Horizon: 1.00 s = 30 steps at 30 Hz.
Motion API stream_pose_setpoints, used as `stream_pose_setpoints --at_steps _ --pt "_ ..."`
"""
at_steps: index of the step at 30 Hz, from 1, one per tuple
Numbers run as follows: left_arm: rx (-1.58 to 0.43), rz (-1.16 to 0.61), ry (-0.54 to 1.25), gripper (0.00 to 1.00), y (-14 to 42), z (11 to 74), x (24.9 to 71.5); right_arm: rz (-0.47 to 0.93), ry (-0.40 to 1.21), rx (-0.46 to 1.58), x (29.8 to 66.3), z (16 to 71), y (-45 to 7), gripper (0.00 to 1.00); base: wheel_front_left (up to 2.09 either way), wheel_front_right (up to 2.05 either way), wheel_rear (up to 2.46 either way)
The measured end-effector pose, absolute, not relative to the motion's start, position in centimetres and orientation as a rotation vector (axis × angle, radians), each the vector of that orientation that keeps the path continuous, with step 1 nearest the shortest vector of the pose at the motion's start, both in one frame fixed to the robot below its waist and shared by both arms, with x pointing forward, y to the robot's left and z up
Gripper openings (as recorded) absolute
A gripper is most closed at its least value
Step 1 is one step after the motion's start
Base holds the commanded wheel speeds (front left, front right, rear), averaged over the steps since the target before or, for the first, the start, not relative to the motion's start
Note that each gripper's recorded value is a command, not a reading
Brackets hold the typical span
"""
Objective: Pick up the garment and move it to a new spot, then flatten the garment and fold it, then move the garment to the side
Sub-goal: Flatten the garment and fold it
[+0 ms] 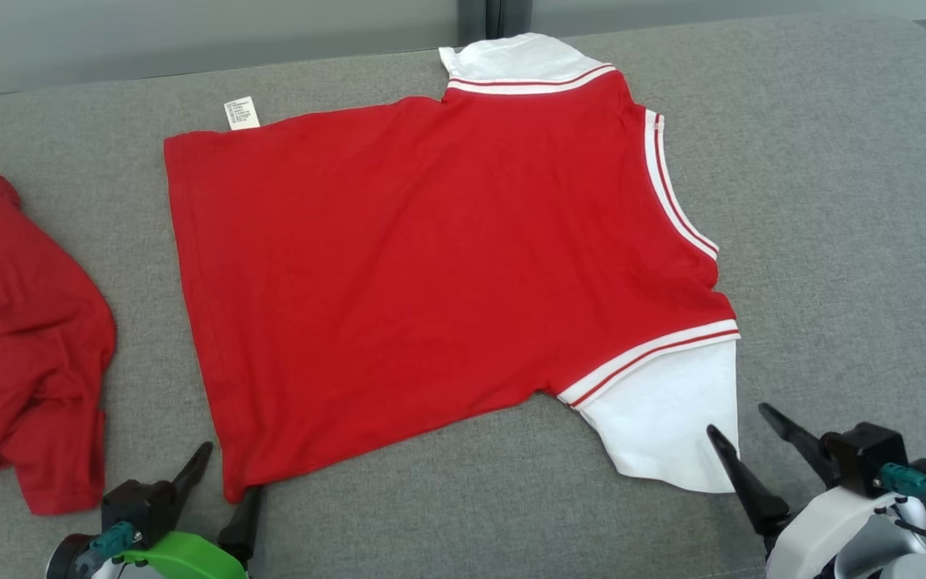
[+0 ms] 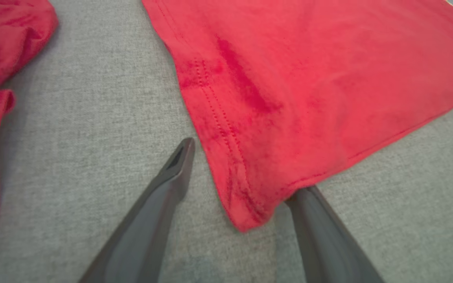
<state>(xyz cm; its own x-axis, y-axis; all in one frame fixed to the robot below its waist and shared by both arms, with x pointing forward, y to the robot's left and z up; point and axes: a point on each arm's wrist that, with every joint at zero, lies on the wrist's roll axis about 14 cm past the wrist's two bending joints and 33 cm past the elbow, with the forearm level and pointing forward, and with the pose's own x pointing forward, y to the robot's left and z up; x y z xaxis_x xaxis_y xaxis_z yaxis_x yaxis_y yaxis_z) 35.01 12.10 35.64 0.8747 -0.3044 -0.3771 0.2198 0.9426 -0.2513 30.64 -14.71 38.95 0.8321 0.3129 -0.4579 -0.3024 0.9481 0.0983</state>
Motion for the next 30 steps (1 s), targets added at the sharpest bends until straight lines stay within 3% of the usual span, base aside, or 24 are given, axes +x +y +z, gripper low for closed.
stream_pose_setpoints --at_steps 10,16,30 --pt "-0.204 -0.143 0.387 1.0 15.2 36.7 35.0 0.111 0.213 0.033 33.9 44.3 -19.1 1.0 0.0 0.0 0.0" --pt "-0.246 -0.03 0.253 1.0 16.9 40.4 36.1 0.069 0.098 0.034 35.1 46.5 -19.8 1.0 0.0 0.0 0.0" --pt "-0.292 0.021 0.085 1.0 18.0 45.4 34.5 0.05 0.037 0.061 35.3 47.7 -17.8 1.0 0.0 0.0 0.0"
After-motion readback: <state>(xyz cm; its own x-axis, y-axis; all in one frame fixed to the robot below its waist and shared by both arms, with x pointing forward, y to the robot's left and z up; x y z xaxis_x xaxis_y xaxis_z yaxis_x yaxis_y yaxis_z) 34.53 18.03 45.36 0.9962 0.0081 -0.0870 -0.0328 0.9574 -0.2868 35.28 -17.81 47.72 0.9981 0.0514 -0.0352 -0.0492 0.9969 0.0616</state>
